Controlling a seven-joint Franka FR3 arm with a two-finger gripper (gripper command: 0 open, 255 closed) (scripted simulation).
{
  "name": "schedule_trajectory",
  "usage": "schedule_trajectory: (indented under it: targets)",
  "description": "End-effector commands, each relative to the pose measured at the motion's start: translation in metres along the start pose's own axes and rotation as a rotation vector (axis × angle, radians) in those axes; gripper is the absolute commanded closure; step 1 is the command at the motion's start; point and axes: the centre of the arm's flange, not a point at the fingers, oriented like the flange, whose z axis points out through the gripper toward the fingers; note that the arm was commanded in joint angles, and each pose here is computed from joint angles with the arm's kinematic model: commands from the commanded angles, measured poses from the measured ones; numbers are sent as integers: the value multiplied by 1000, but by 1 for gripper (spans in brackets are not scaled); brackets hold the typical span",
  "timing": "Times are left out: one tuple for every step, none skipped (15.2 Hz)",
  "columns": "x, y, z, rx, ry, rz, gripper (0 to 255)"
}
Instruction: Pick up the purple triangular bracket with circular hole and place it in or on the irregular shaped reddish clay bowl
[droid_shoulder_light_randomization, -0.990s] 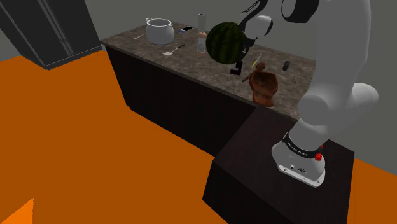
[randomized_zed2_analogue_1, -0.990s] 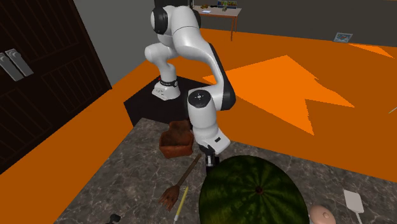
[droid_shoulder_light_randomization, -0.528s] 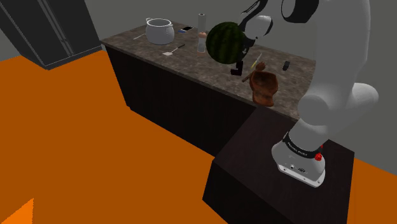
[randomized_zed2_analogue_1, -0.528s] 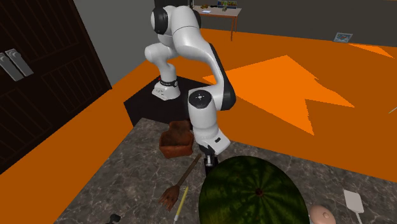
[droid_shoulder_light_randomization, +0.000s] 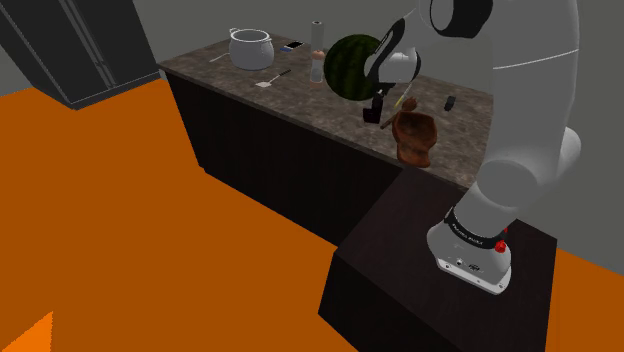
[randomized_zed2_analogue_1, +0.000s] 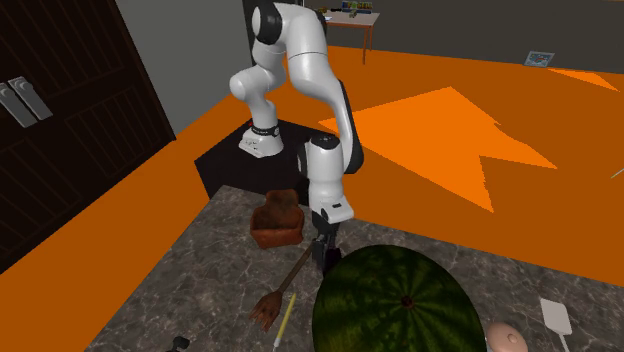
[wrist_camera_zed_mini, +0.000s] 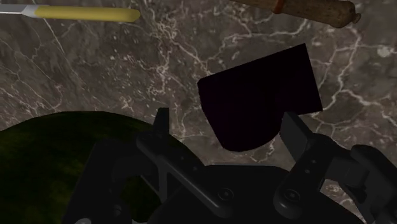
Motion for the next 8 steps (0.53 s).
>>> schedule_trajectory:
  targets:
    - [0, -1, 11, -8, 2, 6, 0]
    - [0, -1, 16, -8, 2, 6, 0]
    - [0, -1, 19, -8, 2, 6, 0]
    - [0, -1, 19, -8, 2, 6, 0]
    - [0, -1, 19, -8, 2, 6, 0]
    - [0, -1, 19, -8, 2, 6, 0]
    - [0, -1, 19, -8, 2, 6, 0]
    - [0, -1, 19, -8, 2, 6, 0]
